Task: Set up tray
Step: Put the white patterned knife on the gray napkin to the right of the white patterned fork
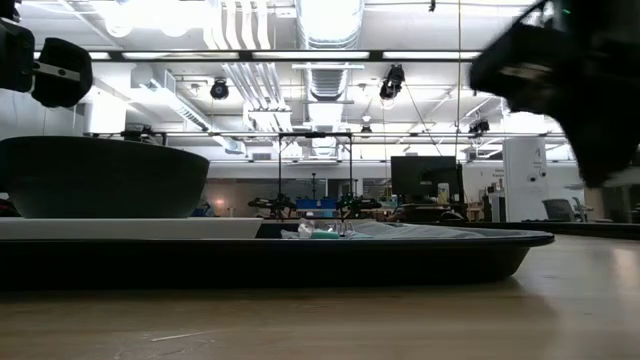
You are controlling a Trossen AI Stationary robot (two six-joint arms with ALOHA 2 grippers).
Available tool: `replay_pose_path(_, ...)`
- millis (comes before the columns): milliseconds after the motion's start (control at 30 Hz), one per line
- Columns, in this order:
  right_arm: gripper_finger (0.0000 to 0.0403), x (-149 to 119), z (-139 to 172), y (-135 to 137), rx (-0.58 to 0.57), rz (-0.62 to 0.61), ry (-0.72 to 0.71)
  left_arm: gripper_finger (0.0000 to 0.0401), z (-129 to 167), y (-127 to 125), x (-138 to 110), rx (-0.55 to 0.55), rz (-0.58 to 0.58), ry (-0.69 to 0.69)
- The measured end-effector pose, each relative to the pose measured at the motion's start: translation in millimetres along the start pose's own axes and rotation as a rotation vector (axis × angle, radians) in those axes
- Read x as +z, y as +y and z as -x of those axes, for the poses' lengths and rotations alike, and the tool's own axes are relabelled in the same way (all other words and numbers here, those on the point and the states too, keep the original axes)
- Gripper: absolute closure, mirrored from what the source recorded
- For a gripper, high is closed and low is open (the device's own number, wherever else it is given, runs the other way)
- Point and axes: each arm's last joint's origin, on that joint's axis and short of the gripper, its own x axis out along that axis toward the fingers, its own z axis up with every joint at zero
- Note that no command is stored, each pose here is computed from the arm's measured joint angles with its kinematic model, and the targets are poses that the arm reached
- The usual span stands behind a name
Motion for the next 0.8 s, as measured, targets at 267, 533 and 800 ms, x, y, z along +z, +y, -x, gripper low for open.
replay_pose_path(267, 0.039, 8, 9, 46, -0.019, -0.021, -0.014, 0.0305, 0, 0, 0, 0.0, 0.0, 0.001)
replay_pose_path(533, 0.039, 26, 8, 80, 0.013, -0.07, -0.052, 0.0305, 0, 0, 0, 0.0, 0.0, 0.001)
replay_pose_path(800, 0.039, 46, -6, 107, 0.008, -0.103, -0.07, 0.0305, 0, 0, 0, 0.0, 0.0, 0.001)
